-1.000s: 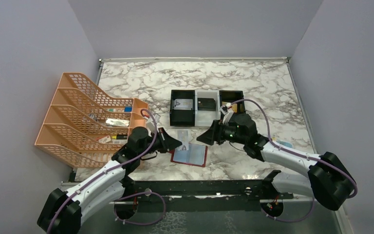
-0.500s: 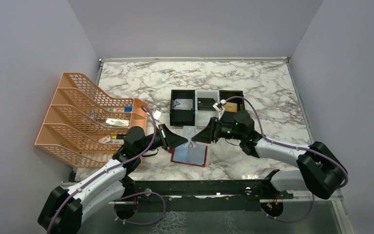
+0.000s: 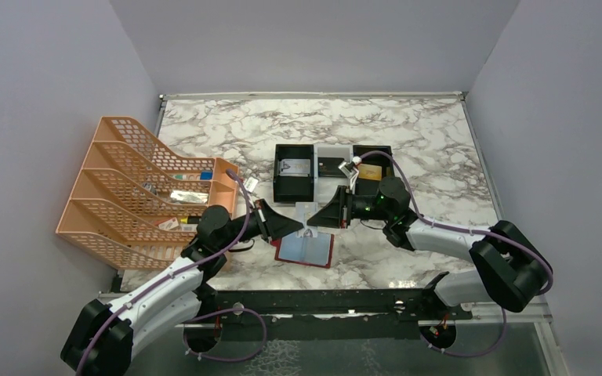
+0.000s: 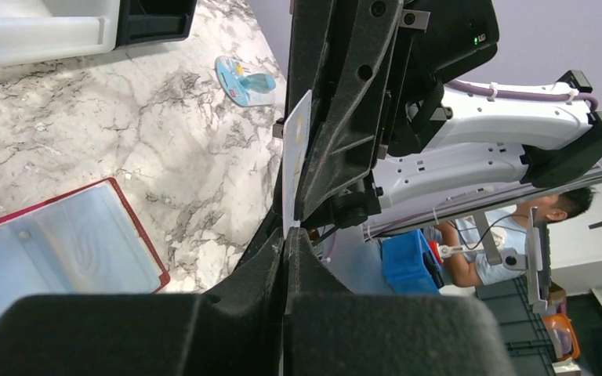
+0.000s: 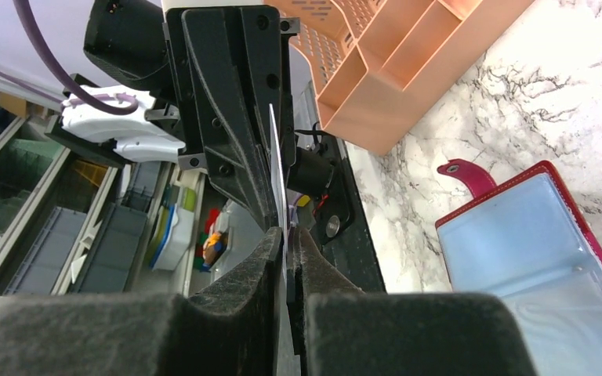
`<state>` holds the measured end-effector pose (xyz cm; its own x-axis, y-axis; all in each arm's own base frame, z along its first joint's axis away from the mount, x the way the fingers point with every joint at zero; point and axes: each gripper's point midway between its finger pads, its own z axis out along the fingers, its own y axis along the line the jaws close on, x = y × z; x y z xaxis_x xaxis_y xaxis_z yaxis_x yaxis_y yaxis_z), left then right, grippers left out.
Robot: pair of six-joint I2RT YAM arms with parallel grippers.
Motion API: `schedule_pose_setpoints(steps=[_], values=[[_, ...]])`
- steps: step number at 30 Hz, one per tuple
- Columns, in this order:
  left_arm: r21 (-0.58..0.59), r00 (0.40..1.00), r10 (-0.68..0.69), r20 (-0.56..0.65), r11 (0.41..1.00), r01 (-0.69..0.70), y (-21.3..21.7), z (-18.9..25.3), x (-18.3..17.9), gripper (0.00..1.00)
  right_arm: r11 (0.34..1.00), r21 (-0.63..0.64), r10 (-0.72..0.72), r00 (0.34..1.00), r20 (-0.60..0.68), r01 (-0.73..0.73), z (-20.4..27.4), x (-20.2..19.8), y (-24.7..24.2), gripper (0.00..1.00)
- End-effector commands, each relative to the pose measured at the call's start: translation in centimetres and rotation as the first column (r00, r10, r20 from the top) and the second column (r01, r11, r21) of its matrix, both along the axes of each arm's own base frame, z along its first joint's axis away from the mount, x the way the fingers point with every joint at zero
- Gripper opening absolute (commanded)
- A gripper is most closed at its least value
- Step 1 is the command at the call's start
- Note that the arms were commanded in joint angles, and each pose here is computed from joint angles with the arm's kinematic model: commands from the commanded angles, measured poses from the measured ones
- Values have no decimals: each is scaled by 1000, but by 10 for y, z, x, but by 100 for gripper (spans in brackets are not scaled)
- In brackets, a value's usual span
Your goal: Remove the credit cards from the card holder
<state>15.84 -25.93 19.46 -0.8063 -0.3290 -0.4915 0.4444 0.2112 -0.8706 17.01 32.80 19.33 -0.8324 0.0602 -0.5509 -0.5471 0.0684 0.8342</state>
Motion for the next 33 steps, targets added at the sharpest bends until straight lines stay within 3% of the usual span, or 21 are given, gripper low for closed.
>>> schedule_pose_setpoints(steps=[1, 3, 8, 10, 13, 15, 22, 33], values=[[-7, 1000, -14, 7, 1000, 14, 1, -2, -4, 0, 998, 57, 35, 997, 63, -38, 20, -5, 1, 5], [-1, 1000, 1, -3, 1000, -1, 2, -6, -2, 1, 998, 56, 30, 997, 65, -34, 20, -5, 1, 3], [15, 1000, 22, -9, 1000, -22, 3, -13, 0, 26, 999, 36, -8, 997, 81, 5, 19, -1, -2, 1], [39, 999, 43, -5, 998, -43, 5, -17, 4, 41, 999, 17, -52, 994, 93, 50, 19, 5, -4, 1], [145, 992, 123, -30, 982, -118, 15, -34, 13, 83, 992, -35, -118, 986, 119, 123, 14, 15, -8, 1], [237, 981, 195, -17, 954, -186, 26, -42, 22, 95, 982, -78, -159, 975, 152, 173, 11, 23, -12, 1], [502, 923, 361, 132, 779, -376, 77, -38, 43, 99, 910, -233, -272, 918, 288, 343, -2, 52, -32, 1], [659, 877, 379, 295, 584, -474, 114, -10, 62, 99, 768, -372, -298, 805, 513, 522, 2, 96, -42, 1]])
